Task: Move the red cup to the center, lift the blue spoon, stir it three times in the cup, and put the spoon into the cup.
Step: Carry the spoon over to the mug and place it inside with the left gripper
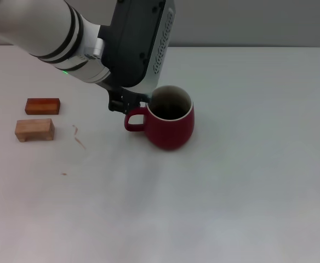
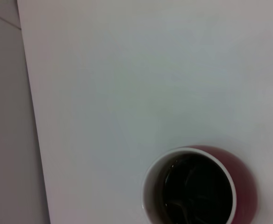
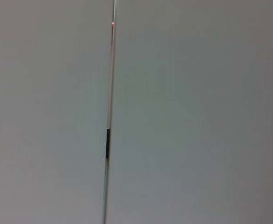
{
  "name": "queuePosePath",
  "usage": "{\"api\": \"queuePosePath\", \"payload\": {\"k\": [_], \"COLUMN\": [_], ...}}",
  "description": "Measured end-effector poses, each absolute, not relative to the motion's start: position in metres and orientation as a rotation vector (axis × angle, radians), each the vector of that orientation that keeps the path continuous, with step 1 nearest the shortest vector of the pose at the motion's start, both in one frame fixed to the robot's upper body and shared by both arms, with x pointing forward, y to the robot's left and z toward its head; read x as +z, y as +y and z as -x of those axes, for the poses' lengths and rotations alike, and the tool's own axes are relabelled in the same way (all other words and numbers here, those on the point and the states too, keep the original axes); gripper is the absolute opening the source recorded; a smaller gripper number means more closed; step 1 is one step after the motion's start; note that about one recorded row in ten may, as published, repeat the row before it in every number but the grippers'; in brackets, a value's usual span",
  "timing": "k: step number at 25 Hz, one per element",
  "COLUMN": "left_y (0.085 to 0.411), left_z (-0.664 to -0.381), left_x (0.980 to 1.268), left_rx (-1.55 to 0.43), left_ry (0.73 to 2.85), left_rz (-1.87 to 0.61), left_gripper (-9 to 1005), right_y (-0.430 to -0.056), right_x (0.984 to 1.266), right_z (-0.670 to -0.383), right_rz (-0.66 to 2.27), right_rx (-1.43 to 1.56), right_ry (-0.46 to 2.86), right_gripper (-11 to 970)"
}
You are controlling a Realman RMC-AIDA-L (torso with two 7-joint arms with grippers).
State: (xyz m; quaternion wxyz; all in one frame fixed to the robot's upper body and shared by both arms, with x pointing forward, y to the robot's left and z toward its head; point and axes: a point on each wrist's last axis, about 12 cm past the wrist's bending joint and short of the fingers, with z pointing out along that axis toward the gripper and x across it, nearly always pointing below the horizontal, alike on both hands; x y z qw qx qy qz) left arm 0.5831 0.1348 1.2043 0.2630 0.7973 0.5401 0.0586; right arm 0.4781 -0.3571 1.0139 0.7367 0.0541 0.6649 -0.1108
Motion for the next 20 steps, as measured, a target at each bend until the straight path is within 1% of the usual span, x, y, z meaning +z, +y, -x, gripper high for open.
{"api": "queuePosePath", "payload": {"k": [10,15,20], "left_y": [0.142,0.133,0.125], "left_z": [-0.573,-0.566,-0.565], "left_x": [1.206,1.209,1.209], "left_rx": [0.124,0.039,-0.025], "left_ry": [1.48,1.438,1.407], "left_rz": [-2.195,-2.2,-2.179], "left_gripper": [231,233,234], "right_y": [-0.356,-0.355,-0.356], "right_x": [1.014,1.014,1.014], "right_z": [-0.48,-0.48,-0.479], "right_rz": [-0.11,-0.11,-0.111], "right_rx": [-0.236,-0.236,-0.238], "right_ry": [1.461,1.462,1.463], "right_gripper": [550,550,550]}}
